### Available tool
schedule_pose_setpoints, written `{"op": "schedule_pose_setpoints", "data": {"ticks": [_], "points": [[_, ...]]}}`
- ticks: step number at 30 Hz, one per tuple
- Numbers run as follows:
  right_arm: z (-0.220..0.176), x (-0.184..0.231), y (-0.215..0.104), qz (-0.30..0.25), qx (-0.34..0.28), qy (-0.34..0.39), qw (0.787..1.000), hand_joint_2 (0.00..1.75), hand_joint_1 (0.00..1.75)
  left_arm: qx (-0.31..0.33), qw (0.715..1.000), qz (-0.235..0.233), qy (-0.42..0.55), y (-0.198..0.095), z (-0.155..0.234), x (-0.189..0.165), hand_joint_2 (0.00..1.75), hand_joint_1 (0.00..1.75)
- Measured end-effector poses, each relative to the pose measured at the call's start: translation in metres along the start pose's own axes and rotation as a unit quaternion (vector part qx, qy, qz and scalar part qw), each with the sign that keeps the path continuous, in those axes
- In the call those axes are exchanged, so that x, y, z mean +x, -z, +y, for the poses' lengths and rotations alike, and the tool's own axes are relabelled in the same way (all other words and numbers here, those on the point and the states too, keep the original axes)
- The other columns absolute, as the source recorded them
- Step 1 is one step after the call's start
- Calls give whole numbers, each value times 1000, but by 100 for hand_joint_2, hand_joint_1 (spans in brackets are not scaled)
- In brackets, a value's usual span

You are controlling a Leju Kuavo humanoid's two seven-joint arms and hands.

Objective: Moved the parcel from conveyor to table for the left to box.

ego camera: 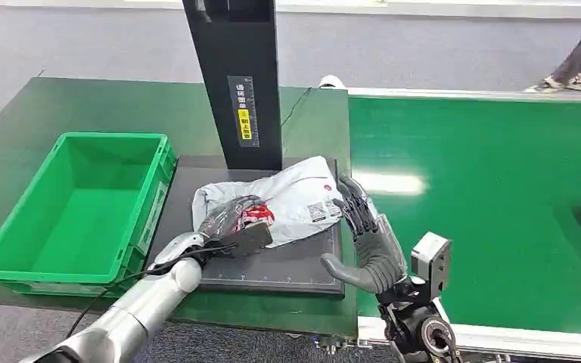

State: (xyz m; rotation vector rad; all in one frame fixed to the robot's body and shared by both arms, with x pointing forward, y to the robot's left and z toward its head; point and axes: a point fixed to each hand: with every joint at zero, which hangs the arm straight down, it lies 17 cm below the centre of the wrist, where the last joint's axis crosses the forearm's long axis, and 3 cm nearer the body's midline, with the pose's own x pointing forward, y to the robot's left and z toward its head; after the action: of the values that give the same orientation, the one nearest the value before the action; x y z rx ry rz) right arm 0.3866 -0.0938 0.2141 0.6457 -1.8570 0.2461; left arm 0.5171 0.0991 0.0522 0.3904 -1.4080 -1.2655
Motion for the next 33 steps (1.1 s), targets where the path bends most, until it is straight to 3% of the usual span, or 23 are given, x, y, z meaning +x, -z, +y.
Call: {"op": "schedule_pose_setpoints", "data": {"ticks": [8, 17, 24, 33], "points": [[1, -3, -2, 6, -1, -3, 1000, 175, 0, 21, 999, -27, -19, 2, 10, 13, 175, 175], [0, -5, -5, 9, -5, -5, 1000, 175, 0, 88, 981, -86, -150, -17, 24, 41, 175, 175], [-5, -9, -12, 11, -18, -9, 1000, 175, 0, 159, 927, -156, -300, -53, 83, 66, 175, 175], [-9, -11, -26, 16, -37, -11, 999, 175, 0, 261, 872, -248, -333, -121, 179, 78, 175, 173]]}}
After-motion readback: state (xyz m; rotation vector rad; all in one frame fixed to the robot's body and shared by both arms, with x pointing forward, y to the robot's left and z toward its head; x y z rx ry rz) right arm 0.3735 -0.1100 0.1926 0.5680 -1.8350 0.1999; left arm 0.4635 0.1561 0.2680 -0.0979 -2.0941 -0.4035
